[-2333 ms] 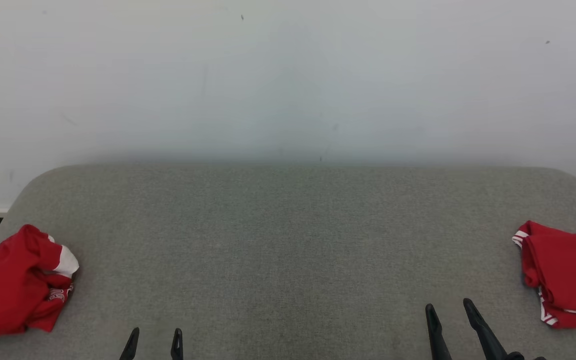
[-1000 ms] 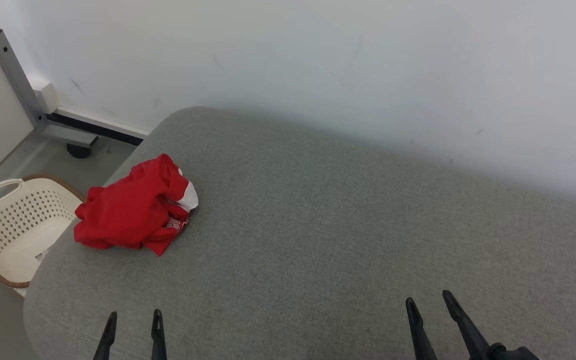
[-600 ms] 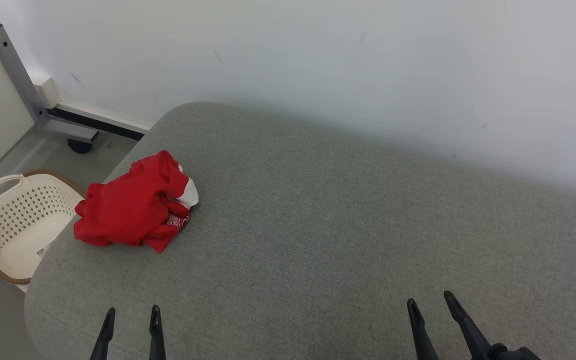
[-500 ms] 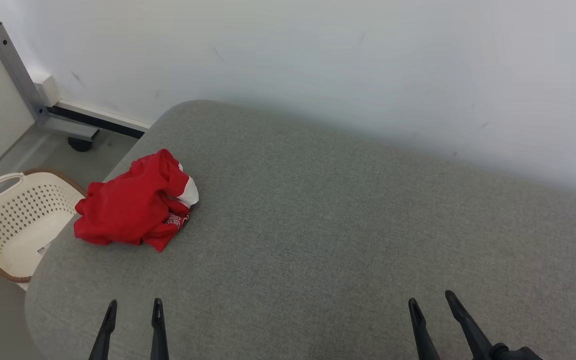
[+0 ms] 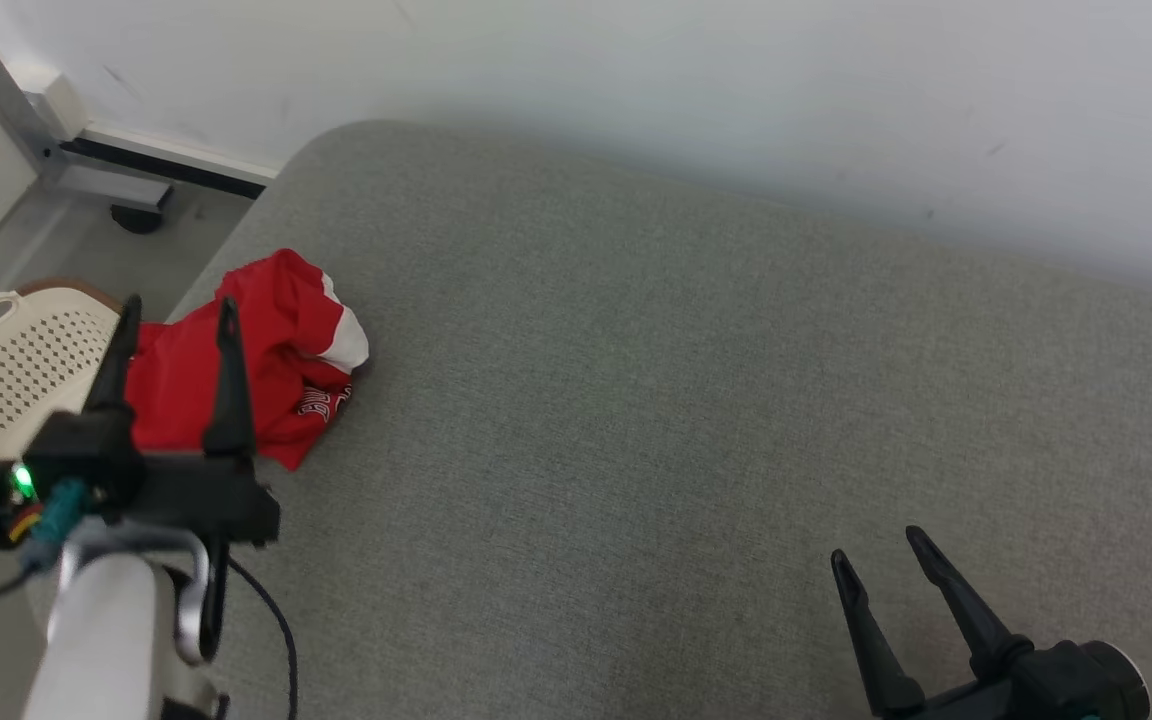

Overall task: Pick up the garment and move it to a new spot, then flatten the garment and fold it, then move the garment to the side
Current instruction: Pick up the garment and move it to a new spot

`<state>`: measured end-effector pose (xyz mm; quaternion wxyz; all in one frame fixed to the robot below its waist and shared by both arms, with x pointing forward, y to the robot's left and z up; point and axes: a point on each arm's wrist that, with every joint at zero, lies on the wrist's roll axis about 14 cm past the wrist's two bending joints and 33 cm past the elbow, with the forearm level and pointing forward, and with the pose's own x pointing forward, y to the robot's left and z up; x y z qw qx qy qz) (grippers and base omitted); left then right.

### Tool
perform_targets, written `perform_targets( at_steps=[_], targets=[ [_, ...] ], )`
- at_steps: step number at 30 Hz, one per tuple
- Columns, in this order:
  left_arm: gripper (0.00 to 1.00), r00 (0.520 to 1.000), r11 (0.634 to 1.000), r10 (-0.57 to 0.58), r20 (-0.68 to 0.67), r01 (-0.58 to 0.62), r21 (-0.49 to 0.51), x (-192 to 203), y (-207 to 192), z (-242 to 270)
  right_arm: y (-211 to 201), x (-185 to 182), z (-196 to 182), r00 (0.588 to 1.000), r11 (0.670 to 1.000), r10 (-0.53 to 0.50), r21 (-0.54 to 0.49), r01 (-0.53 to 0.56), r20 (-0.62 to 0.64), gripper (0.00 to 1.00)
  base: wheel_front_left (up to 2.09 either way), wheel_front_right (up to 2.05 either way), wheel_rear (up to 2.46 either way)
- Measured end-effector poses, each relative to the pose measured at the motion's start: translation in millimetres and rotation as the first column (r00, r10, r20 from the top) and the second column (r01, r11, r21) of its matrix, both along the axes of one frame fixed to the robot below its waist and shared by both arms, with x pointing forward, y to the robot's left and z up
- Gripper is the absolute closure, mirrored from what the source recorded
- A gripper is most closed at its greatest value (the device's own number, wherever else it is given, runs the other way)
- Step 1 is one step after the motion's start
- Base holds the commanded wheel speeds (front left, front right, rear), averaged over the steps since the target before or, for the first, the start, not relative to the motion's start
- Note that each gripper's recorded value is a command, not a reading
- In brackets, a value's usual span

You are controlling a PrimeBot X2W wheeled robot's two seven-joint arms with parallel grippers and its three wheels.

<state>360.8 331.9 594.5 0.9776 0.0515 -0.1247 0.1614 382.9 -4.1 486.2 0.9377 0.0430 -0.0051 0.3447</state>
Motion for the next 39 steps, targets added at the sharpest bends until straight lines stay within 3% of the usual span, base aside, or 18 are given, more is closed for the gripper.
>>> perform_targets(
  at_steps=[2,8,15,21,29,39],
  targets=[
    [0.0,1.0,1.0,0.007,-0.02,-0.007,-0.006,20,11,5,-5,6,-4,1.0,1.0,-0.006,-0.01,0.006,-0.004,0.0,0.0,0.0,0.0],
    [0.0,0.987,0.989,-0.013,-0.16,-0.01,-0.145,78,20,-9,-25,19,-18,0.999,0.998,-0.05,-0.036,0.049,-0.023,0.0,0.0,0.0,0.0],
    [0.0,0.884,0.979,-0.008,-0.468,-0.089,-0.185,116,35,-58,-39,31,-33,0.996,0.995,-0.082,-0.053,0.08,-0.045,0.0,0.0,0.0,0.0],
    [0.0,0.742,0.96,-0.035,-0.669,-0.161,-0.229,127,34,-104,-47,37,-45,0.993,0.993,-0.099,-0.068,0.095,-0.068,0.0,0.0,0.0,0.0],
    [0.0,0.603,0.953,-0.012,-0.797,-0.235,-0.193,128,44,-138,-56,45,-58,0.989,0.99,-0.116,-0.085,0.109,-0.087,0.0,0.0,0.0,0.0],
    [0.0,0.543,0.941,-0.005,-0.839,-0.282,-0.188,119,47,-169,-60,50,-69,0.987,0.989,-0.122,-0.094,0.112,-0.105,0.0,0.0,0.0,0.0]
  ],
)
